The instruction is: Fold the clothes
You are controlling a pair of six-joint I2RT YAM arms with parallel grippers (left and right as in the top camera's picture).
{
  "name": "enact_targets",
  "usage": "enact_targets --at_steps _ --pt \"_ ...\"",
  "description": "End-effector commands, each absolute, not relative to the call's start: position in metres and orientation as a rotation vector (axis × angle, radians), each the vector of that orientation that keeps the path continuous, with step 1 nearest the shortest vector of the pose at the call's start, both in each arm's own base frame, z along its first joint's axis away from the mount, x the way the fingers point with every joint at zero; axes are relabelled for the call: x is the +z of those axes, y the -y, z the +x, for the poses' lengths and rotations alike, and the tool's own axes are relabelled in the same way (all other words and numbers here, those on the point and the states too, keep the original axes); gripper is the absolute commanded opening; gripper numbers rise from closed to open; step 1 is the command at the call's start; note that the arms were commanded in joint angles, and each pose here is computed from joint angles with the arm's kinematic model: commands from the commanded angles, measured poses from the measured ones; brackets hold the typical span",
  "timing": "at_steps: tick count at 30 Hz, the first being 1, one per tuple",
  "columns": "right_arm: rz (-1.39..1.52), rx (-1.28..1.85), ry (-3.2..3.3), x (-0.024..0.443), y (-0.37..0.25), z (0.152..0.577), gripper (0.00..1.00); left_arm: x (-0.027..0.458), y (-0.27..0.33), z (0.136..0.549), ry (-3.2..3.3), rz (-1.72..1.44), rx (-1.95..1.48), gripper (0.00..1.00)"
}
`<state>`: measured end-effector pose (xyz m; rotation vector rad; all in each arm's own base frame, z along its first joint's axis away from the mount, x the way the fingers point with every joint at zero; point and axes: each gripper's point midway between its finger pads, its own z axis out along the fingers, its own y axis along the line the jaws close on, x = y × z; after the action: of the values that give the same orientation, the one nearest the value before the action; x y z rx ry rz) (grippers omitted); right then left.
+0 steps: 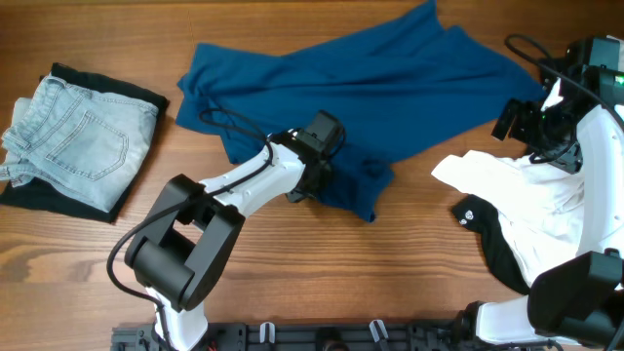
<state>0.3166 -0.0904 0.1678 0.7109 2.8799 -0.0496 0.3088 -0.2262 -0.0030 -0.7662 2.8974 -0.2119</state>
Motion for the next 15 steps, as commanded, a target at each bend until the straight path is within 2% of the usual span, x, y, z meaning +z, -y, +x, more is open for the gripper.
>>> enact_targets --at_steps 1,5,9,12,15 --pt "0.689 -0.043 -2.864 0.174 0.089 0.317 1.00 -0.027 0.200 0.289 -2.953 -0.767 -0.014 0.04" --pt "0.689 -0.043 -2.865 0.174 0.089 0.317 1.00 0.001 0.184 0.293 -2.952 -0.722 -0.031 0.04" --pt "0.678 0.011 -2.866 0.174 0.083 0.319 1.00 0.065 0.133 0.291 -2.929 -0.677 -0.046 0.04" --pt "0.596 0.132 -2.884 0.172 0.069 0.324 1.00 0.100 0.084 0.292 -2.860 -0.761 -0.053 0.04" --pt "0.589 0.177 -2.890 0.163 0.065 0.328 0.99 0.109 0.047 0.292 -2.815 -0.890 -0.037 0.04"
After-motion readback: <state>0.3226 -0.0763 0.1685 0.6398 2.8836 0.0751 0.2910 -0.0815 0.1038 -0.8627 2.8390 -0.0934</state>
